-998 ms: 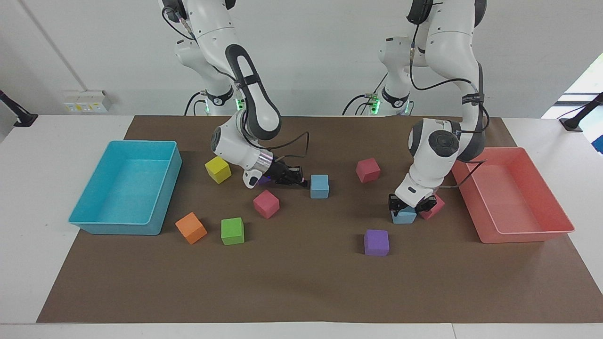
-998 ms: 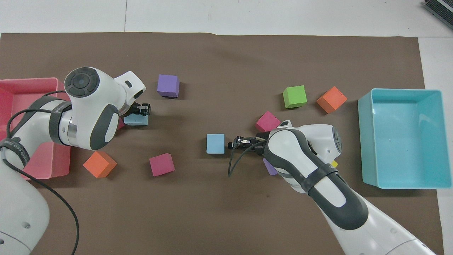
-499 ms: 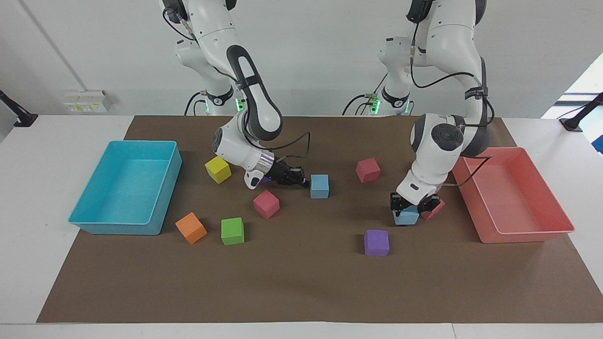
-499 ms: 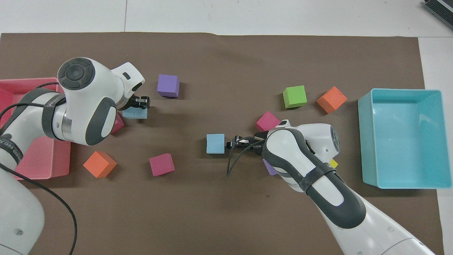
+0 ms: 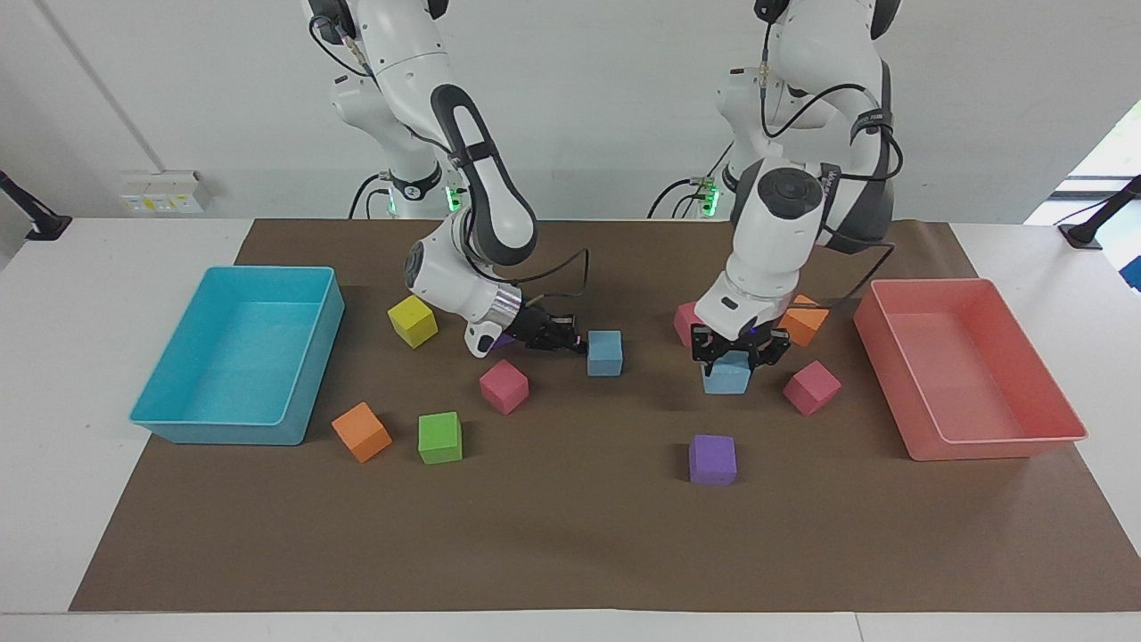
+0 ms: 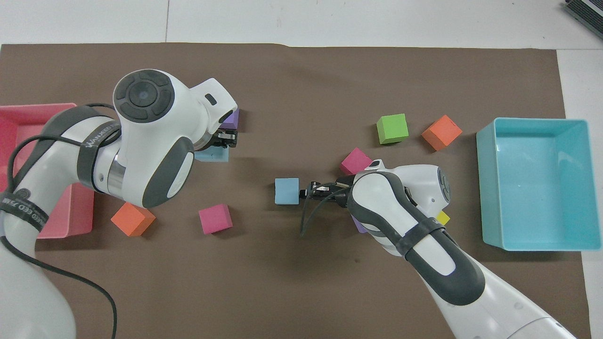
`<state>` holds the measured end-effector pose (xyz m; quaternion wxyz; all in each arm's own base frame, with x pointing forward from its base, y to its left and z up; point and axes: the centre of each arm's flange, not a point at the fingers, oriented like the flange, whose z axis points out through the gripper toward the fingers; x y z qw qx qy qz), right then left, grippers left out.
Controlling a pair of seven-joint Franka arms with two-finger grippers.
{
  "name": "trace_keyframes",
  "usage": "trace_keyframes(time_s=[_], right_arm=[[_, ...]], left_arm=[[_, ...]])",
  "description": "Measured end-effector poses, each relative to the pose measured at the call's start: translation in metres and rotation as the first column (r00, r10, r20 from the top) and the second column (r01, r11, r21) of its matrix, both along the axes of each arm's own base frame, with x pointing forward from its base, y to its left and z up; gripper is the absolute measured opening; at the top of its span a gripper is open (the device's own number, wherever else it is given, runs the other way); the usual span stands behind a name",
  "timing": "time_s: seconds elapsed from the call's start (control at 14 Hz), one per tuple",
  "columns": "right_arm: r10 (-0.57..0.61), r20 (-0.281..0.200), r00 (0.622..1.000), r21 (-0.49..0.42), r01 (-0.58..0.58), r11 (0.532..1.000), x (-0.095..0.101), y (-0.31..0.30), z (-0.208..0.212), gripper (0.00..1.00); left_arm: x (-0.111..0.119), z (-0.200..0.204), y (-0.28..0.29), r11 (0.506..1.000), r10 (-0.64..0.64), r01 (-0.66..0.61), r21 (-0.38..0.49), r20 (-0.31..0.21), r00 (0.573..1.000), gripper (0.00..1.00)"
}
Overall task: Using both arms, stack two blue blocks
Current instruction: 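Carry the held cube with the left gripper over the center cube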
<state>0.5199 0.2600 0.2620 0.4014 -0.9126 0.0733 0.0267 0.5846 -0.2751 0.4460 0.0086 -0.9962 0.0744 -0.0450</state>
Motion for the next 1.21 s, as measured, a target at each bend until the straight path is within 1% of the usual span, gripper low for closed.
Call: trace_keyframes(time_s=[0.21, 0.57, 0.86, 1.07, 1.21], right_arm=[[0.000, 0.000, 1.000, 0.000, 0.000, 1.000, 0.000, 0.000, 0.000, 0.01], [0.000, 0.000, 1.000, 0.000, 0.000, 1.000, 0.000, 0.000, 0.000, 0.01], [0.000, 0.000, 1.000, 0.000, 0.000, 1.000, 0.000, 0.000, 0.000, 0.01], [0.000, 0.000, 1.000, 0.000, 0.000, 1.000, 0.000, 0.000, 0.000, 0.01], [0.000, 0.000, 1.000, 0.000, 0.000, 1.000, 0.000, 0.000, 0.000, 0.01]], left_arm=[[-0.024, 0.003, -0.047, 1.000, 0.011, -0.011, -0.008, -0.004, 1.000, 0.61], [-0.048, 0.001, -0.086, 0.999, 0.013, -0.013, -0.034, -0.023, 1.000, 0.61], [-0.058, -0.006, -0.104, 0.999, 0.007, -0.009, -0.042, -0.041, 0.999, 0.61], [-0.063, -0.017, -0.112, 0.999, -0.003, 0.000, -0.040, -0.059, 0.998, 0.61], [-0.063, -0.022, -0.115, 0.999, -0.005, 0.003, -0.039, -0.063, 0.998, 0.61]])
